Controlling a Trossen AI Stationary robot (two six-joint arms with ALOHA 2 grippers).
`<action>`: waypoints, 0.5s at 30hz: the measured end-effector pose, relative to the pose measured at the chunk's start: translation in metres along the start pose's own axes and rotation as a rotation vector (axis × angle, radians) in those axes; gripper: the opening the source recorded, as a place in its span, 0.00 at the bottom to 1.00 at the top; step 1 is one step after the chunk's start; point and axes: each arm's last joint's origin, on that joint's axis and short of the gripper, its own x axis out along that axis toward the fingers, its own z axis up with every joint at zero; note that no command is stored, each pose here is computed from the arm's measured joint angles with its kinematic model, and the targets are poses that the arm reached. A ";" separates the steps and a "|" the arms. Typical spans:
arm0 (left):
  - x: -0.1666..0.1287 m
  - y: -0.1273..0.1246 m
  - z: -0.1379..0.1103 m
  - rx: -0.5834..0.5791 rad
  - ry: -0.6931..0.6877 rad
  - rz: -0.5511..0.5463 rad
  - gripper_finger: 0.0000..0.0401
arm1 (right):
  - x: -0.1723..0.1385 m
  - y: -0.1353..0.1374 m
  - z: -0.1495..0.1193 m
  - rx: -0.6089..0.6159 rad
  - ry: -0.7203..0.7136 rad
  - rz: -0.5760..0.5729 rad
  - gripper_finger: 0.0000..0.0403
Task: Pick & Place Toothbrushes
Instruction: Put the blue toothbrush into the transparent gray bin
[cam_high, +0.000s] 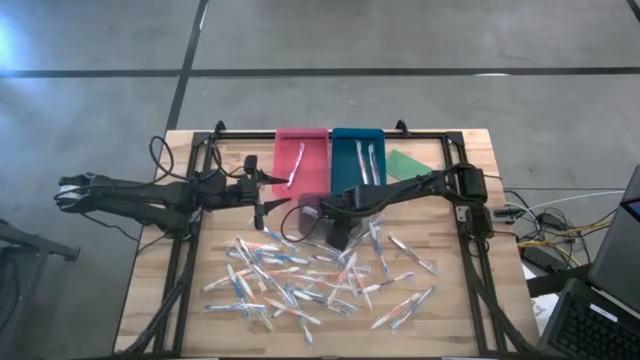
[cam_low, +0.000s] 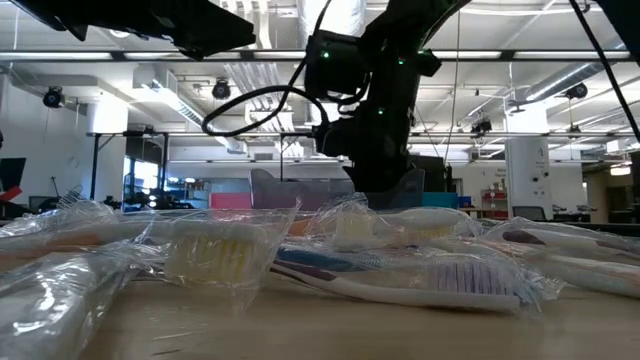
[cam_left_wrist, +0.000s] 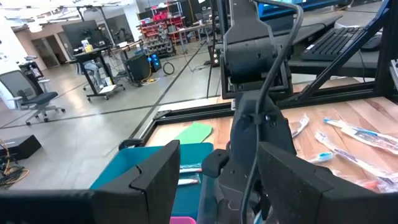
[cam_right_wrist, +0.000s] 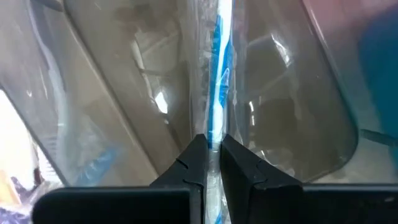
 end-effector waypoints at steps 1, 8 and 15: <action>0.000 0.000 0.000 0.000 -0.001 0.000 0.54 | 0.001 0.000 0.000 0.000 0.004 -0.001 0.06; 0.000 0.000 0.000 0.000 0.000 0.000 0.54 | -0.002 0.000 0.000 0.001 0.009 -0.002 0.14; 0.000 0.000 0.000 0.000 -0.001 0.000 0.54 | -0.008 0.000 0.000 0.002 -0.001 0.006 0.26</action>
